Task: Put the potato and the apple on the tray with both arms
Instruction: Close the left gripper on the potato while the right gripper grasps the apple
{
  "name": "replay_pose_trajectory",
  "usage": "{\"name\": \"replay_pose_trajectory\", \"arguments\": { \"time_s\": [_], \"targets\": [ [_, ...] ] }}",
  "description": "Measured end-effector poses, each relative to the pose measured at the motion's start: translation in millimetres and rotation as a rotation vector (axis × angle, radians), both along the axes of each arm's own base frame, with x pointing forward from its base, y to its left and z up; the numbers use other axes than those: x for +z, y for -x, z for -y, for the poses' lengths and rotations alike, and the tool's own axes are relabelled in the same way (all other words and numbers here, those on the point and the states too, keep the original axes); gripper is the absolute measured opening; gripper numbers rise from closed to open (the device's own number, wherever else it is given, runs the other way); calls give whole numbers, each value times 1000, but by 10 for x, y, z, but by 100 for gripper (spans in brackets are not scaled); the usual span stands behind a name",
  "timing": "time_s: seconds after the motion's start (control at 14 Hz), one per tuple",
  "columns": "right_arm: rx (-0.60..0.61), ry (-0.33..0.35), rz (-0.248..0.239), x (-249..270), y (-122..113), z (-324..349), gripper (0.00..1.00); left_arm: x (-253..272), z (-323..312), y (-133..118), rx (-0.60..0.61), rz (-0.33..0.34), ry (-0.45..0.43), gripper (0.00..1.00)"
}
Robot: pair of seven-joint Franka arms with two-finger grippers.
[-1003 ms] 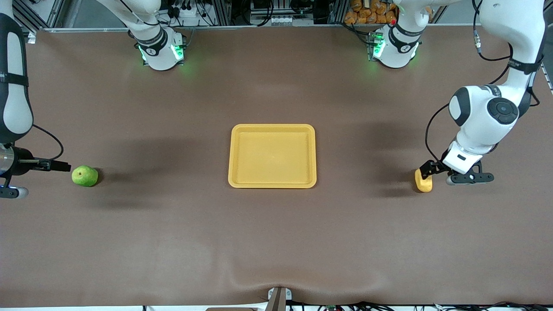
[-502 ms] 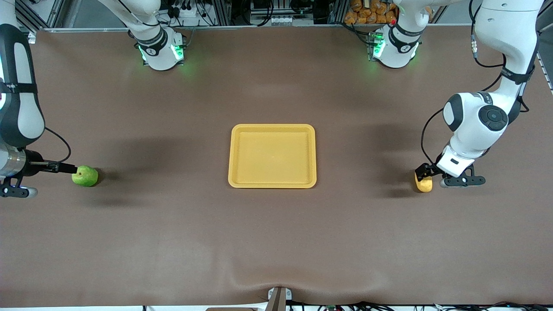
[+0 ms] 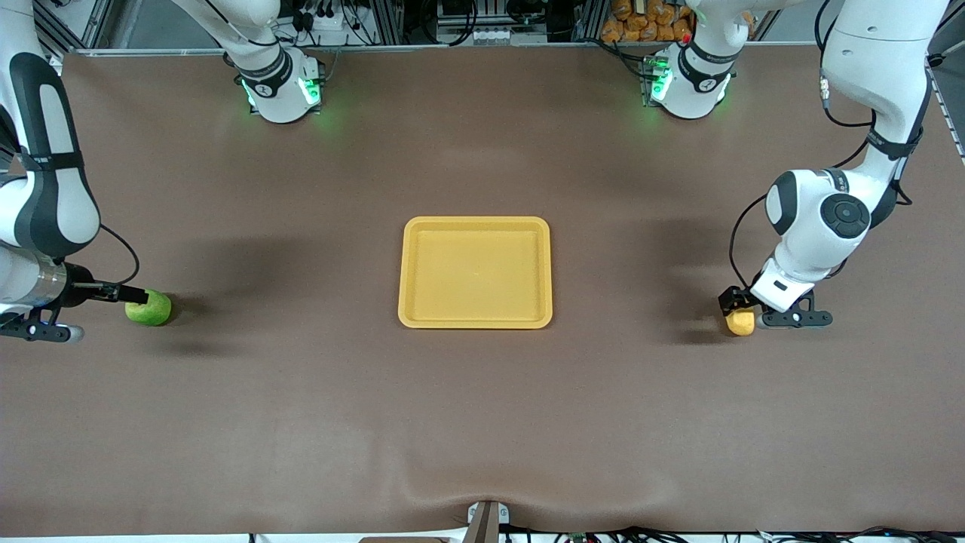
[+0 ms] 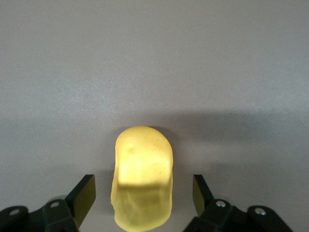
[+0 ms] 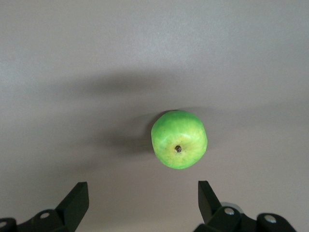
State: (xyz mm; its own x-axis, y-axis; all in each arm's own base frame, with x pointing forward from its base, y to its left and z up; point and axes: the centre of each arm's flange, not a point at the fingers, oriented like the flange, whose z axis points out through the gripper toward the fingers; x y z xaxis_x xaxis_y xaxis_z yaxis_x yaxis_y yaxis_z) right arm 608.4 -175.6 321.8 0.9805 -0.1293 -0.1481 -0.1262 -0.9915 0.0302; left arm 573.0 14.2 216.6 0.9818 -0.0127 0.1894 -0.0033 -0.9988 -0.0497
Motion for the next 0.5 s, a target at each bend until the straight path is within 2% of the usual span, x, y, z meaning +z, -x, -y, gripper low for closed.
{"name": "replay_pose_trajectory", "arguments": {
  "time_s": [0.07,0.29,0.36,0.43,0.5],
  "targets": [
    [1,2,0,-30,4,11,100,-14,1,2,-2,-2,-1,85],
    [-1,7,15,-204,47,181,100,-49,1,0,-2,-7,-1,81],
    [0,5,21,-285,70,244,100,-61,1,0,-2,-9,-1,75],
    [-2,4,26,-359,91,293,100,-70,1,-1,-2,-10,-1,75],
    [-3,1,27,-433,110,327,100,-75,1,-4,-2,-10,-1,69]
  ]
}}
